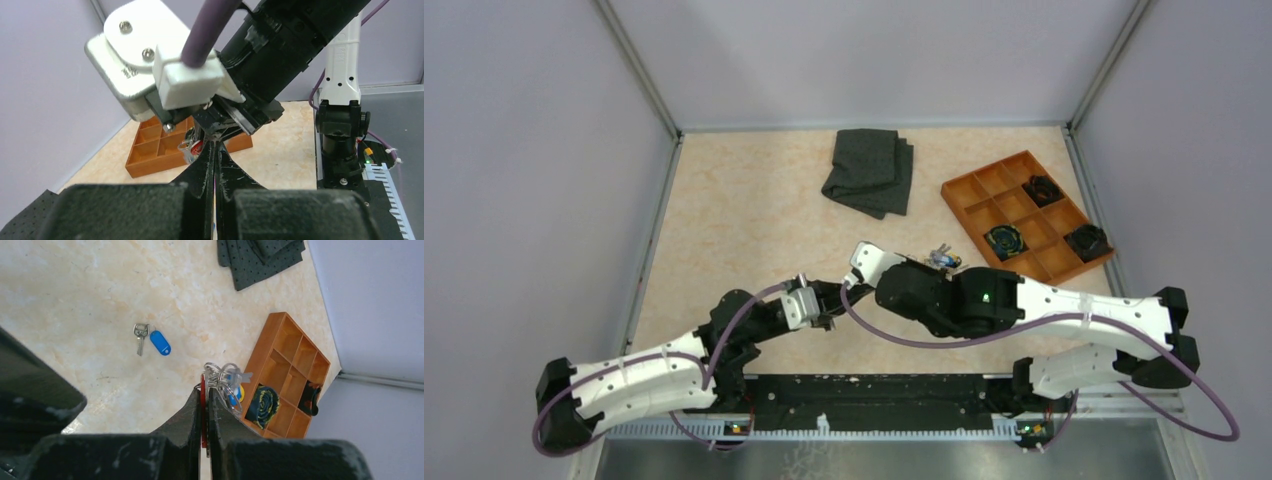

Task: Remove the keys from the keyring
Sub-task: Remove the key from the keyring.

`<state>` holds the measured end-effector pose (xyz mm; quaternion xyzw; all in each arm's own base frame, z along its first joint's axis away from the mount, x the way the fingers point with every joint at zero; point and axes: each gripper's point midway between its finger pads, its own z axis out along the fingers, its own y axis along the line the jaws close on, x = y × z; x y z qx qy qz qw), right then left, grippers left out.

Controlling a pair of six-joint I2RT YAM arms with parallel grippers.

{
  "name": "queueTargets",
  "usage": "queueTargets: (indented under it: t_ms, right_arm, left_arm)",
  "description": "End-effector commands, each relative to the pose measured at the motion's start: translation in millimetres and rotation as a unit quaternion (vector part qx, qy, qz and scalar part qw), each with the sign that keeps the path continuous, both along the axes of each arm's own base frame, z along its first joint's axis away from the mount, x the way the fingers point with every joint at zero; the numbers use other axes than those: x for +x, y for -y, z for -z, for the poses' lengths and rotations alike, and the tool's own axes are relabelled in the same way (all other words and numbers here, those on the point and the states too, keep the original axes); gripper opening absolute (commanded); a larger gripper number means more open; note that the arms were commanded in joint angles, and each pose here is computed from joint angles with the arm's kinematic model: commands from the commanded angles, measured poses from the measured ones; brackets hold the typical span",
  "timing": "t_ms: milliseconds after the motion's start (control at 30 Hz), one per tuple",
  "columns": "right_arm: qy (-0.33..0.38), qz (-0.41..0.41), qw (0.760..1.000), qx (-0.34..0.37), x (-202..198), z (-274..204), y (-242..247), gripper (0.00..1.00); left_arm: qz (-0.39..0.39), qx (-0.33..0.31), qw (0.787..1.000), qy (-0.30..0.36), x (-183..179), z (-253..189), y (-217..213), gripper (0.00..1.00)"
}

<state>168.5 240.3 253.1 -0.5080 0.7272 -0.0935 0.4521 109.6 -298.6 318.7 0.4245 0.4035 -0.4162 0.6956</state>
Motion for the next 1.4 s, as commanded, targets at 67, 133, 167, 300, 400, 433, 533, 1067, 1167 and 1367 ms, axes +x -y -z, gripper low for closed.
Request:
queueTargets:
  t_ms: [67,133,167,300,400,433,533,1067,1167,1367]
  right_arm:
    - [0.02,0.014,0.997,0.074,4.9,-32.4,-4.5,0.0]
    - [0.017,0.008,0.996,0.088,3.8,-36.8,-7.8,0.0]
    - [0.015,0.005,0.995,0.096,3.3,-39.4,-10.0,0.0]
    - [0.003,-0.014,0.992,0.124,-1.8,-48.2,-18.3,0.0]
    - [-0.005,-0.027,0.989,0.145,-6.1,-56.9,-23.0,0.0]
    - [-0.009,-0.032,0.988,0.151,-7.5,-59.5,-25.0,0.0]
    - [-0.016,-0.045,0.985,0.167,-11.3,-67.8,-29.1,0.0]
    - [-0.021,-0.048,0.984,0.168,-13.0,-82.2,-29.5,0.0]
    - [-0.025,-0.052,0.984,0.169,-14.1,-82.1,-33.5,0.0]
    - [-0.026,-0.061,0.983,0.169,-14.5,-86.2,-38.7,0.0]
  left_arm:
    - [-0.025,-0.017,0.999,-0.034,11.5,2.7,1.3,0.0]
    - [-0.03,-0.015,0.998,-0.047,14.7,8.2,3.6,0.03]
    - [-0.031,-0.016,0.998,-0.051,15.9,9.9,4.4,0.06]
    - [-0.041,-0.011,0.997,-0.059,20.4,15.1,5.9,0.16]
    - [-0.048,-0.008,0.997,-0.059,23.0,17.1,5.9,0.17]
    - [-0.047,-0.008,0.997,-0.057,23.1,16.8,6.4,0.17]
    - [-0.048,-0.003,0.997,-0.056,24.4,17.6,8.7,0.18]
    - [-0.076,-0.053,0.995,-0.049,39.4,-13.1,13.9,0.31]
    - [-0.07,-0.059,0.995,-0.043,36.3,-18.5,12.3,0.3]
    - [-0.071,-0.059,0.995,-0.038,36.9,-20.7,13.7,0.3]
